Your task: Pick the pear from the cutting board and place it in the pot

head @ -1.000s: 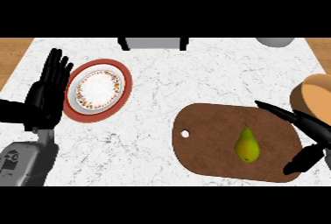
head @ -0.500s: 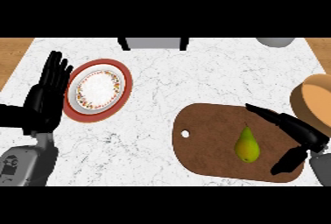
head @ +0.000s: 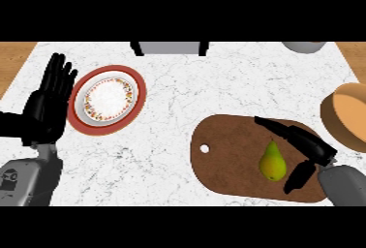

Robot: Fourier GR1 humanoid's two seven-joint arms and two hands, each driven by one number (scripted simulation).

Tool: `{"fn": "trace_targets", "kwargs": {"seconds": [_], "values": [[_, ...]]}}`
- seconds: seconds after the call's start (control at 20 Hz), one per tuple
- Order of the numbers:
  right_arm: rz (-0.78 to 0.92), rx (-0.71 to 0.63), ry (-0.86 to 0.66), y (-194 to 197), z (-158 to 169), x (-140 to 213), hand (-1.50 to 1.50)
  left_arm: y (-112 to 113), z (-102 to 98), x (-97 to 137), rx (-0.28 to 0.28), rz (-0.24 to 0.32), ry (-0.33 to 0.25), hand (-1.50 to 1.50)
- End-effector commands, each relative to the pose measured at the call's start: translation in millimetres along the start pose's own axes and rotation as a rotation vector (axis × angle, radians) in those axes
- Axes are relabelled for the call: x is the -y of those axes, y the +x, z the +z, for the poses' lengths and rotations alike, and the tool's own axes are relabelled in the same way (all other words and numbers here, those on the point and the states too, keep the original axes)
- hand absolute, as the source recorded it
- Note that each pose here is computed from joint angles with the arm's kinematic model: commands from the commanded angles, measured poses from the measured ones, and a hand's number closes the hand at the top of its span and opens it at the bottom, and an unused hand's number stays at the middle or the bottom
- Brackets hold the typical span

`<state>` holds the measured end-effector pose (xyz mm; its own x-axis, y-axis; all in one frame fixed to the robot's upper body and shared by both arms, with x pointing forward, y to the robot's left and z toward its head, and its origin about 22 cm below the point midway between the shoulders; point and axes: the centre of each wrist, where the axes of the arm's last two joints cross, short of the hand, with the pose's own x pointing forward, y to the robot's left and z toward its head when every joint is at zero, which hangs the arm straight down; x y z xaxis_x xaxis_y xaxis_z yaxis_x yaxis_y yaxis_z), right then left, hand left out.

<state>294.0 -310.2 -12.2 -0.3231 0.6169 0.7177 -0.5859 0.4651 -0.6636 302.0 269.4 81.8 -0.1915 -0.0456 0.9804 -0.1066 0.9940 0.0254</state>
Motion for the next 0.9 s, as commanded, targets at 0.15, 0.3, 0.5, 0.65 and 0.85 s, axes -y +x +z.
{"fn": "trace_targets", "kwargs": {"seconds": [0.15,0.3,0.5,0.65,0.85], "values": [[0.002,0.106,0.037,-0.8,-28.4,-17.3,1.5,2.2,-3.7,12.4,-0.003,0.008,-0.014,0.0],[0.065,0.191,0.004,13.4,-25.8,-12.1,1.5,4.1,10.8,12.8,-0.001,0.003,-0.013,0.0],[0.06,0.206,-0.006,35.1,-27.7,-34.5,1.5,-7.8,15.0,3.2,-0.004,-0.003,-0.018,0.0],[0.095,0.199,-0.015,37.3,-32.7,-28.1,1.5,-16.4,-5.2,13.6,-0.007,0.007,-0.007,0.0],[0.111,0.161,-0.116,34.5,-14.3,-34.9,1.5,2.1,10.5,0.8,-0.006,0.002,0.002,0.0]]}}
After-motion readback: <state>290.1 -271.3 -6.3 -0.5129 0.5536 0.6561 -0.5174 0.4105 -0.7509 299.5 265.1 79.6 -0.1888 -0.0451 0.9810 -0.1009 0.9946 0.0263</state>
